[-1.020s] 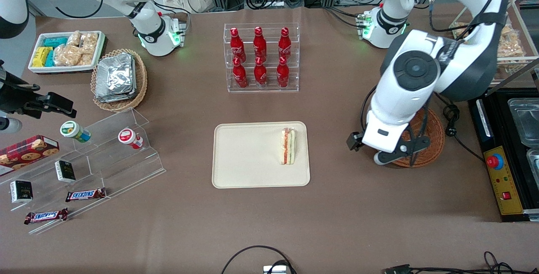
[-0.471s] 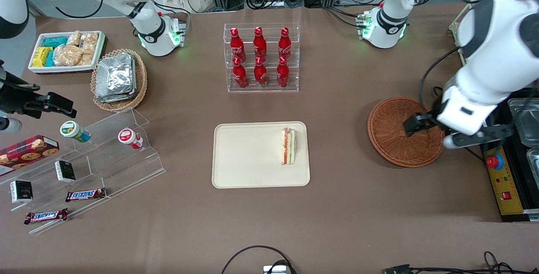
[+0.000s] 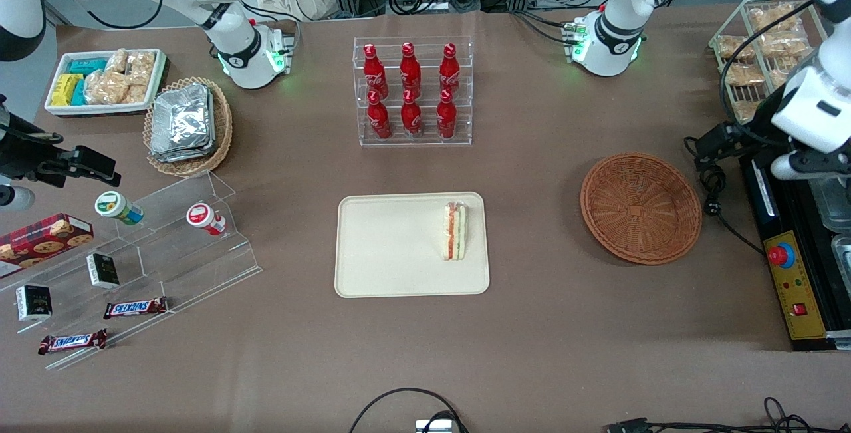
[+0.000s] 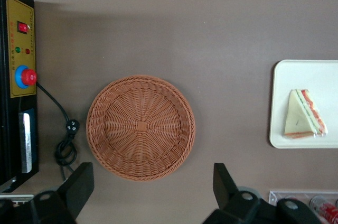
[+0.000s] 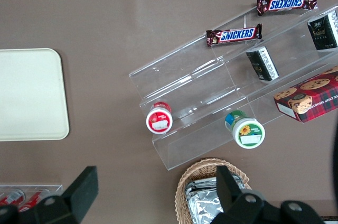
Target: Place sandwich from basket to tray
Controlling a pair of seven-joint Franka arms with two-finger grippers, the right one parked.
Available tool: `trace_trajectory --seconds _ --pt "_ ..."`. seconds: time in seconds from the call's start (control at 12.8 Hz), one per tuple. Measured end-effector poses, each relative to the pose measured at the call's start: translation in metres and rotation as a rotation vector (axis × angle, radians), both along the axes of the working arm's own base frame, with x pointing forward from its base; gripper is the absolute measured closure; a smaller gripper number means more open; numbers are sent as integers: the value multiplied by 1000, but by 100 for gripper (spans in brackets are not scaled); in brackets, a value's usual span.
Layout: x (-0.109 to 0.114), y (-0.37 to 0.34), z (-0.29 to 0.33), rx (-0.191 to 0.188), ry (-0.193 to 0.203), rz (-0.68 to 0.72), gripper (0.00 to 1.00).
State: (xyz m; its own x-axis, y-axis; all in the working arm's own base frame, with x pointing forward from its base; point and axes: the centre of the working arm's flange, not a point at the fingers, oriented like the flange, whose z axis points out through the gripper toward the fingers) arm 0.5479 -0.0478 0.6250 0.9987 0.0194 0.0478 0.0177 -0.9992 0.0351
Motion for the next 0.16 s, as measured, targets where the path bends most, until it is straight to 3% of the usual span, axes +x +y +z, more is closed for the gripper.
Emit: trace_trajectory --seconds 0.16 --pt "-11 0 8 3 1 -8 0"
